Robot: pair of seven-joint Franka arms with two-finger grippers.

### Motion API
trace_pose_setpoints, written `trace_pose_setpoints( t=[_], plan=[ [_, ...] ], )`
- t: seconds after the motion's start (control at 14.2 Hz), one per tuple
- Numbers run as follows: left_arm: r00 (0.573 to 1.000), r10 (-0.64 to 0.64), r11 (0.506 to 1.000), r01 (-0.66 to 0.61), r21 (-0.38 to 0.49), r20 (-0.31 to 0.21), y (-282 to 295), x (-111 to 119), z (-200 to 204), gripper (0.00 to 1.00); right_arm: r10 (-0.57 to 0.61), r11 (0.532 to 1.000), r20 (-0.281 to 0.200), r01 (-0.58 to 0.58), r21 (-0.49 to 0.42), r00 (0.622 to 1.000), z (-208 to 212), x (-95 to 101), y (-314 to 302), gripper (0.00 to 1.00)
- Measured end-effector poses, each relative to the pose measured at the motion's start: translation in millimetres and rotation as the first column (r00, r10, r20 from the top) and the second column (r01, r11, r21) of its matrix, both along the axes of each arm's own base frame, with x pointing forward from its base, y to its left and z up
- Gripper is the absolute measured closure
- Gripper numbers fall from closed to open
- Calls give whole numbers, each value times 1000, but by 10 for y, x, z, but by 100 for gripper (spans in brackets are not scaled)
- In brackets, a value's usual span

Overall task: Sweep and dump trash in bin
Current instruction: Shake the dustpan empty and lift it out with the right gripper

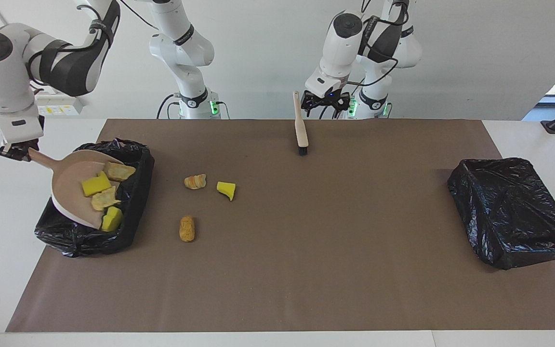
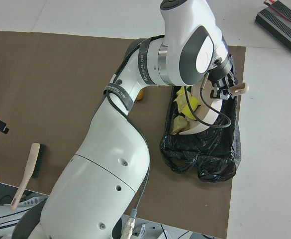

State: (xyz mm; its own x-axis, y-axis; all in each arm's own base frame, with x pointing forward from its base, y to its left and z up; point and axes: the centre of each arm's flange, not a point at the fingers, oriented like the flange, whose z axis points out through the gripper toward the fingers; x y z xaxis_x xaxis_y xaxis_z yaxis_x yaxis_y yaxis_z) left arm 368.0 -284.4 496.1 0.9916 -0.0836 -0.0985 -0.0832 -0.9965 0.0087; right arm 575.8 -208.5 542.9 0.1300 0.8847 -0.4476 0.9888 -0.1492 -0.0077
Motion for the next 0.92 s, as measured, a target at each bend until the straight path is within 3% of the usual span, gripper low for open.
trace_pose_setpoints(
  t=[0.28, 0.49, 0.71, 0.92],
  plan=[
    [997, 22, 1000, -23, 6, 74, 510, 908, 342, 0, 9, 997, -44, -12, -72, 999, 28, -19, 49, 67],
    [996, -4, 1000, 6, -20, 85, 897, 1397, 570, 0, -24, 992, -81, 14, -128, 996, 263, -149, 2, 67],
    [992, -42, 998, 46, -33, 122, 1343, 1650, 894, 0, -32, 986, -83, 18, -164, 996, 668, -326, 97, 67],
    [986, -124, 991, 128, -31, 113, 1767, 1672, 1280, 0, -28, 984, -71, 15, -178, 997, 990, -398, 461, 67]
  ],
)
